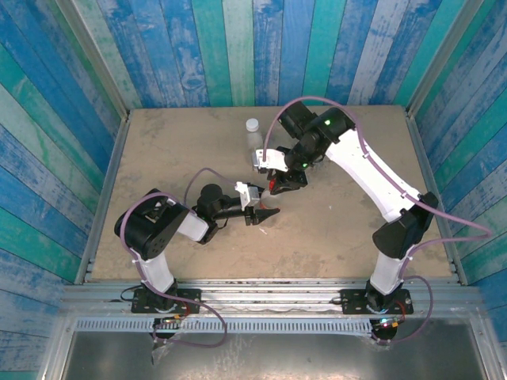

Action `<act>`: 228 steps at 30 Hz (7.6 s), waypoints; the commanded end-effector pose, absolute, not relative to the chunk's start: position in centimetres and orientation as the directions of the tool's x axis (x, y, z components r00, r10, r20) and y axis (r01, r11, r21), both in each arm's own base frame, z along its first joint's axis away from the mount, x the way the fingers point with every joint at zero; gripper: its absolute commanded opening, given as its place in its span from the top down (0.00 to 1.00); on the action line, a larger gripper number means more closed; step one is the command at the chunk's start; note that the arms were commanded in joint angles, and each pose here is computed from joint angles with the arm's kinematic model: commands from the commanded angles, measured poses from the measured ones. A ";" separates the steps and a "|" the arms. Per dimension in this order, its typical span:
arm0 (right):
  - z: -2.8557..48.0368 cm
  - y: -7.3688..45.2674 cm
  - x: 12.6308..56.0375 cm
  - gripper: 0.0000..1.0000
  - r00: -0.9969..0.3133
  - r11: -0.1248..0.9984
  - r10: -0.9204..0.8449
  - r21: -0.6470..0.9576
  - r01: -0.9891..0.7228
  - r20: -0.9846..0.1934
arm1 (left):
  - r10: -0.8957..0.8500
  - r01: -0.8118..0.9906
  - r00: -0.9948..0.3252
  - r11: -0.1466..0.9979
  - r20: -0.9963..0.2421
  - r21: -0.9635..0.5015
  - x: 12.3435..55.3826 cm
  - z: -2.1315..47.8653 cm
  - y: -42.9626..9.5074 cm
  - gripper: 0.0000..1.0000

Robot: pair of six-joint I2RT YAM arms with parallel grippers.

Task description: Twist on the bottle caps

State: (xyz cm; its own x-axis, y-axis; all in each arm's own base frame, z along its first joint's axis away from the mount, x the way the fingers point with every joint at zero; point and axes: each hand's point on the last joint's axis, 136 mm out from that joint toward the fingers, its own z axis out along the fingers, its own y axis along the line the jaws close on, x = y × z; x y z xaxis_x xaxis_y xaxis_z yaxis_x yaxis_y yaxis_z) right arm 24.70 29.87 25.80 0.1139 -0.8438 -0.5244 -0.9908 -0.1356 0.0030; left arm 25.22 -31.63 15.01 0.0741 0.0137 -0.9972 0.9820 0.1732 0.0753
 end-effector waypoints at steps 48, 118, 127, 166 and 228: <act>25.6 28.3 23.9 0.76 0.139 -0.146 -0.842 -0.028 -0.989 -0.521 | 0.105 0.991 -0.101 0.094 -0.989 -0.092 23.9 11.1 -31.8 0.39; 21.1 28.3 25.6 0.68 -0.819 0.886 -0.374 0.094 -0.455 -0.434 | 0.081 0.957 -0.149 0.261 -0.985 -0.124 26.9 11.5 -31.6 0.40; 22.9 28.6 26.2 0.44 -0.775 0.863 -0.410 0.072 -0.500 -0.481 | 0.086 0.958 -0.145 0.259 -0.986 -0.118 26.8 11.4 -31.5 0.40; 27.9 27.2 23.2 0.49 0.053 0.034 -0.721 -0.113 -0.993 -0.691 | 0.133 0.993 -0.119 0.044 -0.984 -0.114 23.4 11.0 -32.1 0.39; 25.2 27.7 23.8 0.67 -0.135 0.147 -0.745 0.037 -0.989 -0.653 | 0.136 0.990 -0.133 0.074 -0.982 -0.124 24.1 11.0 -32.3 0.40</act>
